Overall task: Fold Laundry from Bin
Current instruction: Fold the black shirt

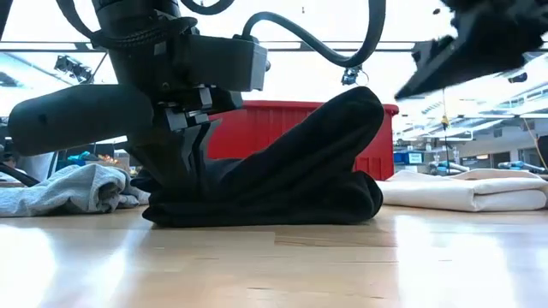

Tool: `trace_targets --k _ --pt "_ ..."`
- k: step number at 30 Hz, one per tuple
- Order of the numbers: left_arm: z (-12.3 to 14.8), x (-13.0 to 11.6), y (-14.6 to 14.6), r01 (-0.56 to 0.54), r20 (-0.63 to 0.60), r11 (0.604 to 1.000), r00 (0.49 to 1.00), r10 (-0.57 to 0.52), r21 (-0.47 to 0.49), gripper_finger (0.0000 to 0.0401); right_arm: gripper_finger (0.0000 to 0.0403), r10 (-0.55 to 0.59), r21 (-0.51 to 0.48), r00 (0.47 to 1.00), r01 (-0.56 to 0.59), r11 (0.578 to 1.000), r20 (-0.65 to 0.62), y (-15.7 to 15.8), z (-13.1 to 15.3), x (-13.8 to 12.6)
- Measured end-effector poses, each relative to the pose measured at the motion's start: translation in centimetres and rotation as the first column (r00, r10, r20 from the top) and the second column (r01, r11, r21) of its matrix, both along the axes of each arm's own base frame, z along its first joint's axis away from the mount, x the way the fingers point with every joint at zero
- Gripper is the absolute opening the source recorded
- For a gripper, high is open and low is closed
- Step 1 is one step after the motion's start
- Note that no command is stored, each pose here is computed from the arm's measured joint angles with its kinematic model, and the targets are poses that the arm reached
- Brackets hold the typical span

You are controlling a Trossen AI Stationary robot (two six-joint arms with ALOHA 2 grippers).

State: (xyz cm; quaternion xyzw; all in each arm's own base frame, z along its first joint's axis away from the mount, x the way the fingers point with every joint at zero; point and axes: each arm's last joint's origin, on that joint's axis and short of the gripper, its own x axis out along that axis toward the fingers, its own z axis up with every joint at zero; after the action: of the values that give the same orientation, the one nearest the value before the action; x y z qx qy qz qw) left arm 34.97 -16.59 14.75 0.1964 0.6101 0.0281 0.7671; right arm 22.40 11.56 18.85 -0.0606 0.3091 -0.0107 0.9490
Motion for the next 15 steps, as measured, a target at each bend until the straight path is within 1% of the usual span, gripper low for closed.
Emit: trace_targets --k 2,3,5,7,10,12,15 --pt "0.0 0.0 0.1 -0.002 0.000 1.000 1.000 0.002 -0.001 0.0009 0.0169 -0.005 -0.065 0.996 0.011 0.998 0.091 0.0 1.1 0.1" --pt "0.0 0.0 0.1 -0.001 0.000 1.000 1.000 0.001 -0.001 0.0009 0.0169 -0.004 -0.073 0.988 0.015 0.997 0.153 -0.2 1.7 0.5" --pt "0.0 0.1 0.1 0.005 0.000 1.000 1.000 -0.005 0.001 0.0009 0.0169 0.017 -0.060 0.964 -0.002 0.998 0.265 -1.0 2.9 1.7" --pt "0.0 0.1 0.1 0.008 -0.001 1.000 1.000 -0.008 0.001 0.0009 0.0169 0.063 -0.039 0.944 -0.053 0.998 0.322 -2.1 3.0 3.3" --pt "0.0 0.1 0.1 0.008 0.000 1.000 1.000 -0.008 0.001 0.0009 0.0169 0.080 -0.040 0.948 -0.071 0.997 0.310 -4.2 1.2 5.4" --pt "0.0 0.1 0.1 0.004 0.004 1.000 1.000 -0.004 0.002 0.0009 0.0169 0.090 -0.007 0.948 -0.092 0.996 0.305 -5.3 -0.4 6.8" --pt "0.0 0.1 0.1 -0.017 0.008 1.000 1.000 0.017 -0.002 0.0009 0.0169 0.106 0.063 0.969 -0.123 0.990 0.222 -5.6 -3.4 7.8"
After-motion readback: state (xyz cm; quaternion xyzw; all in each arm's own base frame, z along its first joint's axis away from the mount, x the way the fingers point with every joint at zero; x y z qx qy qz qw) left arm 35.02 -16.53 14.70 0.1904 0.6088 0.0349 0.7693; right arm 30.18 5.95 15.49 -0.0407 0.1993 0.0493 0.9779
